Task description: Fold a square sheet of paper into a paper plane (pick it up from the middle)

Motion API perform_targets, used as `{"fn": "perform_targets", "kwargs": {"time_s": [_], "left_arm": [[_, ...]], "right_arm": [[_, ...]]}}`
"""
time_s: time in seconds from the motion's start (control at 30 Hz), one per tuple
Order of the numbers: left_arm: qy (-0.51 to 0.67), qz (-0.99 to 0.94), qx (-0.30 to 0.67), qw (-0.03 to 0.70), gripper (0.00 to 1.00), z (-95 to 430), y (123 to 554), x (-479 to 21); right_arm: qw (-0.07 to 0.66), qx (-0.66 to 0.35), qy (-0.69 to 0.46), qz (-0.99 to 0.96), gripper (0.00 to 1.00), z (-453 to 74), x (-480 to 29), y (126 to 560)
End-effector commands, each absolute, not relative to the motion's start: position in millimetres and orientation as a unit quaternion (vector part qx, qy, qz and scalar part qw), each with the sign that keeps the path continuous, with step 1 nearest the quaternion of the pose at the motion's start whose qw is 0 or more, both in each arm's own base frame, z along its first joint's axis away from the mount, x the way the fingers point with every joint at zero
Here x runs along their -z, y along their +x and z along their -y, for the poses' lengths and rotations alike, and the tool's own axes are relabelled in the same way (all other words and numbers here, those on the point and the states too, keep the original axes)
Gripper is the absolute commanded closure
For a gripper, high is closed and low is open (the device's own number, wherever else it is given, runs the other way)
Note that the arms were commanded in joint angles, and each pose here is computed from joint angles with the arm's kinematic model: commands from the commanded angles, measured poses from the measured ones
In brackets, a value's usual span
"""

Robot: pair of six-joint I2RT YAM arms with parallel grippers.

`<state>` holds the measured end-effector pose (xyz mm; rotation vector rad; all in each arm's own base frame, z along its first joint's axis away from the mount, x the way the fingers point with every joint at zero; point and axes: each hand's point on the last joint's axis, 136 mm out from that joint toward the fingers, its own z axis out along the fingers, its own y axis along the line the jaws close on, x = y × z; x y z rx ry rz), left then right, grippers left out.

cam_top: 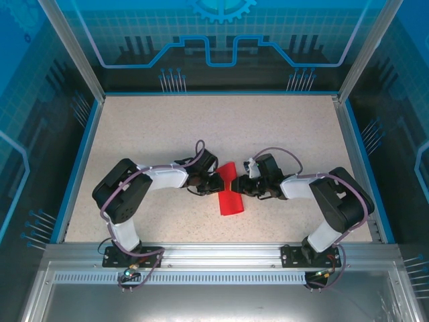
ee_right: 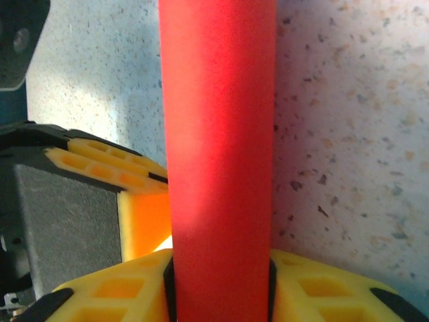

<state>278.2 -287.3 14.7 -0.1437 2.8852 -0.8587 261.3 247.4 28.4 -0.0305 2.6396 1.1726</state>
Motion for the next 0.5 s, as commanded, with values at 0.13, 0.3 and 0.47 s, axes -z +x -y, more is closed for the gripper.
{"fn": "perform_targets", "kwargs": {"time_s": [0.13, 0.3, 0.47], "left_arm": [[-0.03, -0.959, 0.276, 0.061, 0.84, 290.6, 277.1, -10.0], [-0.031, -0.956, 0.287, 0.059, 0.84, 296.2, 277.7, -9.5], [-0.028, -0.954, 0.292, 0.063, 0.84, 301.6, 279.1, -13.6]], "right_arm": [[0.15, -0.34, -0.027, -0.928, 0.56, -225.4, -42.6, 265.0], [0.141, -0.317, -0.043, -0.937, 0.54, -221.2, -34.8, 264.0], [0.137, -0.304, -0.052, -0.941, 0.53, -220.5, -31.5, 266.9]]}}
